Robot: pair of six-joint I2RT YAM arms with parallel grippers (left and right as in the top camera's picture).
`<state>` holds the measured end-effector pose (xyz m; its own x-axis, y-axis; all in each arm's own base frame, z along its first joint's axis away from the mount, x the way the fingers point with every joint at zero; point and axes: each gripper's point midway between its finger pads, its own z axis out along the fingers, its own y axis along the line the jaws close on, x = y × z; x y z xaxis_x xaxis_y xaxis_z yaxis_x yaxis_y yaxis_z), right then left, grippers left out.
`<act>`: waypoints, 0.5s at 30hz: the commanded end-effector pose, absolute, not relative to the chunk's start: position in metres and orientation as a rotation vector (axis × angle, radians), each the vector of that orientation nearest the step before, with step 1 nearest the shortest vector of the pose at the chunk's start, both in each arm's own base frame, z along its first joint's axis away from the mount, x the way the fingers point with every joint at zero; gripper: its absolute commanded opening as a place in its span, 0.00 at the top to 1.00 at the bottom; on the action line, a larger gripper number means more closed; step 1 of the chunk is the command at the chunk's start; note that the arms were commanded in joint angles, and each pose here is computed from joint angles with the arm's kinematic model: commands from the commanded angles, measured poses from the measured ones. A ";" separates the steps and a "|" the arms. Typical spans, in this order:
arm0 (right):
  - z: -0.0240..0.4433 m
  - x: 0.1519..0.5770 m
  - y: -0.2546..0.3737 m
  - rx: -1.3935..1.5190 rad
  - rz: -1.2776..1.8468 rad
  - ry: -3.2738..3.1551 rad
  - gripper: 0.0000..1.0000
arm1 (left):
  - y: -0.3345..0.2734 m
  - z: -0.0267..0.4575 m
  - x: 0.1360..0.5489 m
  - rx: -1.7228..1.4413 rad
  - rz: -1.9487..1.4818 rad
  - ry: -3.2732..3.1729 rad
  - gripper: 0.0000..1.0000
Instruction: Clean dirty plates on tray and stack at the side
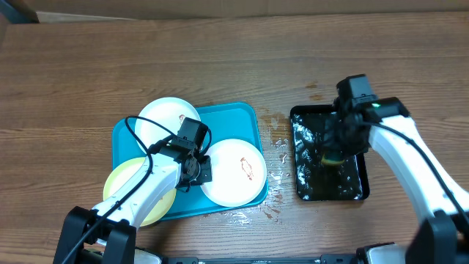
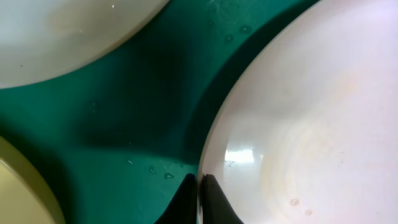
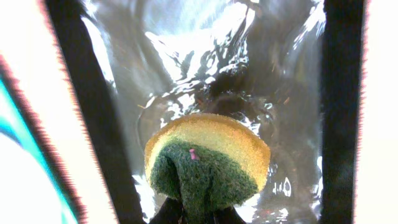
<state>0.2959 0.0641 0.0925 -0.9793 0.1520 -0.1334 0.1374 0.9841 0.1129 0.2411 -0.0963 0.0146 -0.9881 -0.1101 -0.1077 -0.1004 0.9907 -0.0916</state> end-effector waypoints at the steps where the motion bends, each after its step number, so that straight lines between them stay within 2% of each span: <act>1: 0.100 0.299 0.058 0.230 0.125 2.946 0.96 | -0.092 0.010 0.238 -0.201 -0.106 3.034 0.96; 6: 0.093 0.272 0.066 0.222 0.174 3.057 0.96 | -0.086 0.010 0.238 -0.212 -0.053 3.028 0.96; 8: 0.093 0.282 0.062 0.208 0.110 3.011 0.96 | -0.085 0.010 0.238 -0.243 -0.049 3.028 0.96; 12: 0.095 0.278 0.077 0.203 0.235 3.032 0.96 | -0.086 0.010 0.237 -0.271 -0.057 3.027 0.96; 15: 0.094 0.285 0.073 0.202 0.196 3.008 0.96 | -0.086 0.010 0.238 -0.272 -0.057 3.024 0.96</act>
<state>0.2797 0.0697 0.0923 -0.9855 0.1410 -0.0940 0.1284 0.9833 0.1293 0.2405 -0.0924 0.0142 -0.9829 -0.1501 -0.1065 -0.1426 0.9870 -0.0748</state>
